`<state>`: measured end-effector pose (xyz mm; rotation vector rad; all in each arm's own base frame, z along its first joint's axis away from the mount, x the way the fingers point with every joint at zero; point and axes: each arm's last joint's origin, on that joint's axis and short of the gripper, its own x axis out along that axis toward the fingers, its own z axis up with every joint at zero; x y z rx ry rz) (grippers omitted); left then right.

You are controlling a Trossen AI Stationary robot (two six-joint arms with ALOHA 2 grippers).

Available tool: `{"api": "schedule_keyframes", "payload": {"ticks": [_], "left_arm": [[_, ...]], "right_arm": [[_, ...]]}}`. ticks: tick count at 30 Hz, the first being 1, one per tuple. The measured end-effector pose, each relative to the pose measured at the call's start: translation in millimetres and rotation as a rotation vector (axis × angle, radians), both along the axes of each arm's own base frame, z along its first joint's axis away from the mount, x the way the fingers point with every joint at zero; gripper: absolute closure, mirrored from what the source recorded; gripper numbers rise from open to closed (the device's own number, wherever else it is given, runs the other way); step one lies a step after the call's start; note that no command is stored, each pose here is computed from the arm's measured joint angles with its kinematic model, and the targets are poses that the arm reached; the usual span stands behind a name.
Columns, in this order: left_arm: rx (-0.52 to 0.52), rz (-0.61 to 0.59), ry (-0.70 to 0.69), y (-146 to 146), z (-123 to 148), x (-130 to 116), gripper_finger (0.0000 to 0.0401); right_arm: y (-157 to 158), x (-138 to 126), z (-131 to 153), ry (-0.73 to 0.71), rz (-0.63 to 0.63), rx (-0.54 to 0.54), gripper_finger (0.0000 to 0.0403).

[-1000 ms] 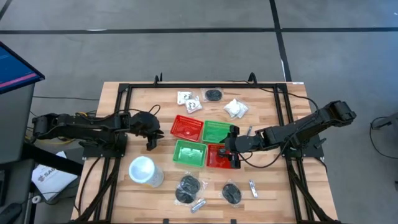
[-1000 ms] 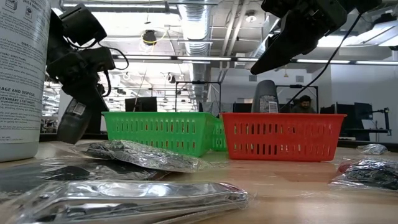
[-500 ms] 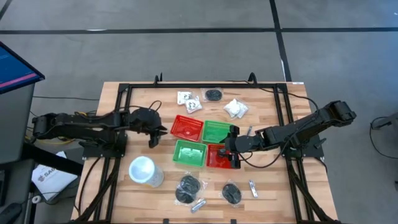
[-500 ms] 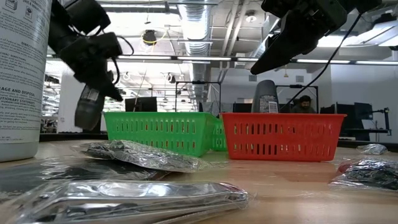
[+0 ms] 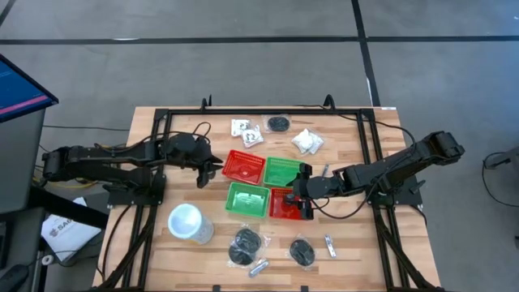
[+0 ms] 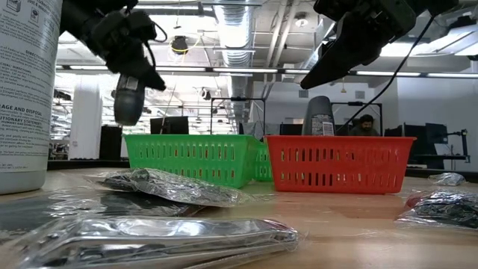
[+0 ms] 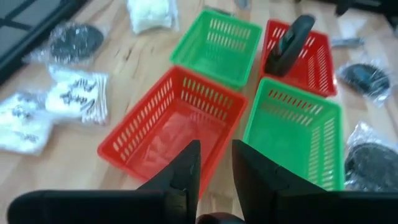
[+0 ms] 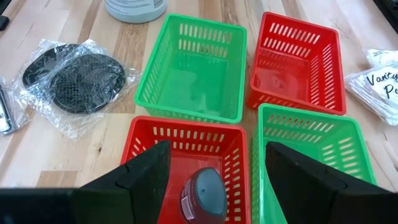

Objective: Pick & Place Travel size toiletries
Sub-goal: Put the black deodorant into the bottom right red bin

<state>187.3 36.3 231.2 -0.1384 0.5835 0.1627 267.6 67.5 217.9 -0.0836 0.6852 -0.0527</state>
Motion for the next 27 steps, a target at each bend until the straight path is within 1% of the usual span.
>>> {"api": "schedule_keyframes", "payload": {"ticks": [6, 9, 11, 16, 22, 27], "left_arm": [[-0.006, -0.036, -0.068, -8, 19, 6, 0.0328], [0.001, -0.056, -0.096, -12, 25, 12, 0.0328], [0.007, -0.052, -0.089, -14, 26, 17, 0.0328], [0.028, -0.051, -0.094, -18, 32, 41, 0.0328], [0.061, -0.083, -0.107, -20, 43, 69, 0.0328], [0.097, -0.097, -0.179, -19, 58, 85, 0.0328]], "right_arm": [[-7, 3, 1, -0.017, -0.026, 0.005, 0.0154], [-10, 5, 3, -0.045, -0.039, 0.012, 0.0154], [-12, 8, 6, -0.078, -0.047, 0.020, 0.0154], [-16, 13, 13, -0.160, -0.054, 0.020, 0.0154], [-19, 19, 22, -0.266, -0.047, 0.009, 0.0154], [-20, 22, 28, -0.330, -0.029, -0.014, 0.0154]]}}
